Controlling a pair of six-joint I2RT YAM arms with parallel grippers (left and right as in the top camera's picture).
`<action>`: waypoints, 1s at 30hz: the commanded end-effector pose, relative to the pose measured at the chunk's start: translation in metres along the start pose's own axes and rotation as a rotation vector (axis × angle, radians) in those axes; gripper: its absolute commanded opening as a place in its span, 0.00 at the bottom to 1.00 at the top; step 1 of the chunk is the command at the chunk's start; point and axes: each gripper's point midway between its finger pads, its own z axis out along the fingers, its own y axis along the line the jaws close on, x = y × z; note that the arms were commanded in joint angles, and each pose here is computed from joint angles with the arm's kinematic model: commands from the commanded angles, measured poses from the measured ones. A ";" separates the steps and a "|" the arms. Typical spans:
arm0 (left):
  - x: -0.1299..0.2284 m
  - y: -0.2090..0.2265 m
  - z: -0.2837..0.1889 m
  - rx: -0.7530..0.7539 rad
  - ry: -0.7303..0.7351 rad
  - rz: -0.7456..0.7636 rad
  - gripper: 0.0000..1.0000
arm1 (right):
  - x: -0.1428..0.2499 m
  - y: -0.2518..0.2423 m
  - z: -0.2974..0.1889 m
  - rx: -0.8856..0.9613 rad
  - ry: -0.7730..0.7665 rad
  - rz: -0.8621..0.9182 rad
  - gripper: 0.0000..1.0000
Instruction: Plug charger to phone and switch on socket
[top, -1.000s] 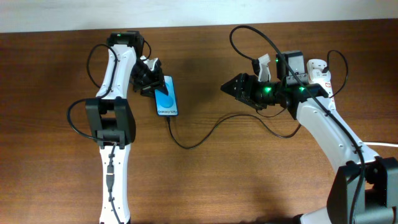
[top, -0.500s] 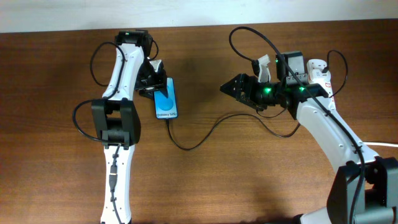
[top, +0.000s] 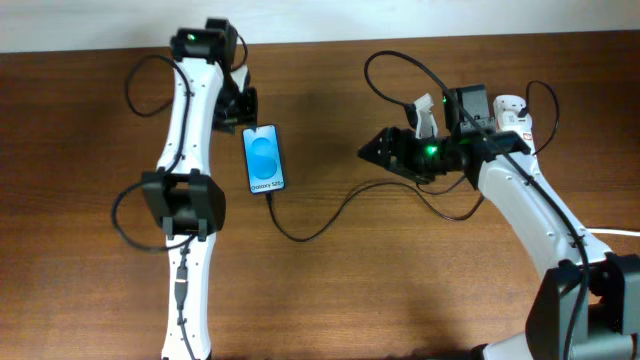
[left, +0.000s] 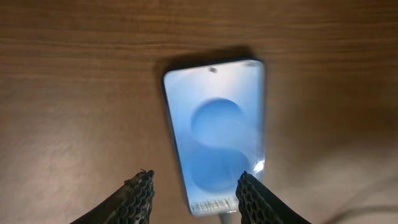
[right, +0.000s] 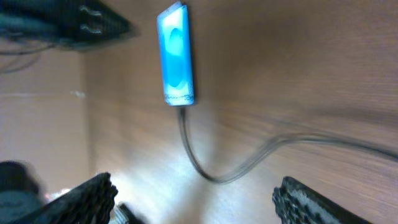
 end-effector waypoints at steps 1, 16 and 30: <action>-0.001 -0.020 -0.114 0.062 -0.247 0.041 0.49 | -0.027 0.012 -0.046 0.145 -0.122 -0.138 0.86; 0.046 -0.040 -0.258 0.123 -0.551 0.114 0.80 | -0.027 -0.081 -0.333 0.501 -0.672 0.240 0.89; 0.046 -0.044 -0.257 0.126 -0.550 0.120 0.99 | -0.080 -0.283 -0.340 0.454 -0.697 0.500 0.90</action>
